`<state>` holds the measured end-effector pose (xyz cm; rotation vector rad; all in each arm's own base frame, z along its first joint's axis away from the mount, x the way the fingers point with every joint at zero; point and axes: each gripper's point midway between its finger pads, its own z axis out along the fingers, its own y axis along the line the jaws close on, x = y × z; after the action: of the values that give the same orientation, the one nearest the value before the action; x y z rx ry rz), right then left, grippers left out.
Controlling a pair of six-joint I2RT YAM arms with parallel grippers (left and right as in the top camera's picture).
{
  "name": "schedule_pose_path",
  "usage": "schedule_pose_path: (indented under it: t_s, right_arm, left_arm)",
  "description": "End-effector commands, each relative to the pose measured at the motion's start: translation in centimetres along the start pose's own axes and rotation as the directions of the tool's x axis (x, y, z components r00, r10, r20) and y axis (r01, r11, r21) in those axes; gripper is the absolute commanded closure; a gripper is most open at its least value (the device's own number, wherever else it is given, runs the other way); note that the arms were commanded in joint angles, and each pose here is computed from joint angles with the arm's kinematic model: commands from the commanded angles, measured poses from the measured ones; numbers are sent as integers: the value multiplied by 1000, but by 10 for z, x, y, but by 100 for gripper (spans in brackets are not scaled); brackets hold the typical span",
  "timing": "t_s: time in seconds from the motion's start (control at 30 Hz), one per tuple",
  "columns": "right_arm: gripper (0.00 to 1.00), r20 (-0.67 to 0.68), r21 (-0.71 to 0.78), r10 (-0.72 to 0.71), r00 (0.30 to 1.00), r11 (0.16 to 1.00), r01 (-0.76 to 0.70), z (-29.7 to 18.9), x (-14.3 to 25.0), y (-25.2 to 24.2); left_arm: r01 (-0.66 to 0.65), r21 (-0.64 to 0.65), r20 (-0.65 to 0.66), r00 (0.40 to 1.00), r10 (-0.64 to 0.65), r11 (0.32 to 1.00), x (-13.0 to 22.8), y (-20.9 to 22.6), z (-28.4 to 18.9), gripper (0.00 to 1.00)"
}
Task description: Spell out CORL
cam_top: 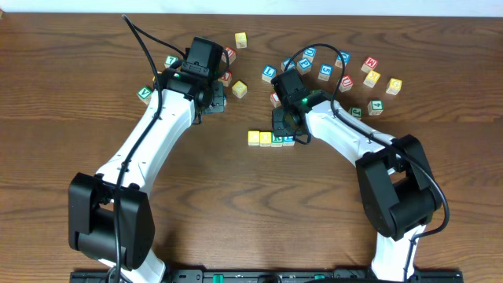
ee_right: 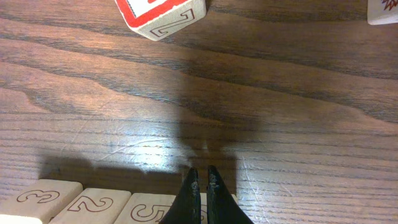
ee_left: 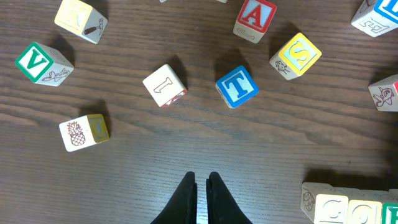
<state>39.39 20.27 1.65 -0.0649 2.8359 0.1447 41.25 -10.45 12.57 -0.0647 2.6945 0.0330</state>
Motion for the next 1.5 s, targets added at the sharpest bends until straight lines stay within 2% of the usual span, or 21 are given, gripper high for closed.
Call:
schedule_pose_path:
  t_s: [0.0,0.53,0.83,1.07,1.17,1.27,1.33,1.47]
  right_arm:
    - [99,23,4,9,1000,1000,-9,-9,-3,0]
    - [99,62,-13,19,998,1000,-18,-17,-15,3]
    - [96,195,-55,72,978,997,-63,-79,-51,-14]
    - [90,301,-74,140,943,990,-124,-145,-67,-49]
    - [88,323,-73,169,931,985,-154,-164,-68,-64]
    - [85,323,-63,191,927,982,-180,-174,-64,-78]
    - [82,313,-48,183,932,983,-177,-176,-60,-84]
    - [76,282,-29,175,943,984,-174,-173,-52,-88]
  left_arm:
    - [-3,-5,33,999,3,1000,-9,3,-10,92]
    - [-3,-5,33,999,3,1000,-9,3,-10,92]
    - [-27,-3,43,999,27,1000,-11,3,-12,92]
    - [-18,17,123,992,16,1000,-24,9,-45,92]
    - [-18,27,170,985,13,999,-30,12,-65,85]
    - [-20,36,204,979,12,999,-33,14,-82,83]
    - [-18,39,215,977,10,999,-32,16,-89,75]
    - [-18,40,218,976,9,999,-30,18,-96,67]
